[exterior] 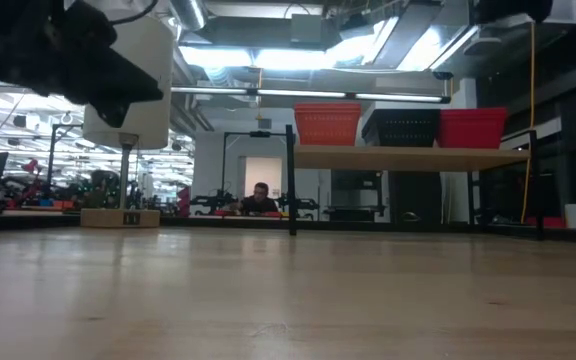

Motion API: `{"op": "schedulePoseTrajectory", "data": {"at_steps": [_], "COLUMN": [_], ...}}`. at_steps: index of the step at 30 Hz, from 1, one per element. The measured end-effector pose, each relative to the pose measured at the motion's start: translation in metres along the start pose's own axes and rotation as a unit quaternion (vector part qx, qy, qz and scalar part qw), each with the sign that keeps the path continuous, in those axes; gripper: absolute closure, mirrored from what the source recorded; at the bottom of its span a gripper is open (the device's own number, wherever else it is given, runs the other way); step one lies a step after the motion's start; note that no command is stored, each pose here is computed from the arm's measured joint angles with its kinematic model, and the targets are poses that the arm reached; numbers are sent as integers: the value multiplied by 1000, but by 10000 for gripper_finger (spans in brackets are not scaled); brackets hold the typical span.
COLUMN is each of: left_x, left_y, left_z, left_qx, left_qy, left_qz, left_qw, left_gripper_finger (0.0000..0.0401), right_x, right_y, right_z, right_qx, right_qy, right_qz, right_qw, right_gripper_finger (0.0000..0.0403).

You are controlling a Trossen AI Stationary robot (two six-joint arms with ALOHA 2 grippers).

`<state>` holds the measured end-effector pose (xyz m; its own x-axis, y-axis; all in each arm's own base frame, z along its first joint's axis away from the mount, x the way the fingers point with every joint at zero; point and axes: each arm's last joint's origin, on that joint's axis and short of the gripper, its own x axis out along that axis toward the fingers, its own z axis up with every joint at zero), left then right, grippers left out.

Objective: Stack baskets on shelf by color
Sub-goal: Adjust the stacked red bins on the shelf

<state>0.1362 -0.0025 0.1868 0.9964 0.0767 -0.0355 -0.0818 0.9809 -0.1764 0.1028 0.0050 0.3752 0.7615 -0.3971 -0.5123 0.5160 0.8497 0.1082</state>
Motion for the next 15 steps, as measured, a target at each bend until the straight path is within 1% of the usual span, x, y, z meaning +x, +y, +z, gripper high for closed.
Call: {"op": "schedulePoseTrajectory", "data": {"at_steps": [2, 5, 9, 15], "left_x": [-1, -3, -6, -7], "left_y": [-1, -4, -7, -11], "left_z": [-7, -14, -22, -24], "left_qx": [-7, -10, -6, 13], "left_qy": [4, -1, -12, -10], "left_qz": [7, 6, -5, -20], "left_qw": [1000, 1000, 1000, 1000], "left_gripper_finger": [307, 307, 307, 307], "right_x": [6, 22, 44, 65], "right_y": [-3, -5, -9, -31], "right_z": [5, 14, 30, 58], "right_qx": [11, 11, 6, 19], "right_qy": [22, 58, 104, 135], "right_qz": [-43, -76, -81, -92], "right_qw": [999, 995, 991, 986], "right_gripper_finger": [280, 280, 280, 280]}}
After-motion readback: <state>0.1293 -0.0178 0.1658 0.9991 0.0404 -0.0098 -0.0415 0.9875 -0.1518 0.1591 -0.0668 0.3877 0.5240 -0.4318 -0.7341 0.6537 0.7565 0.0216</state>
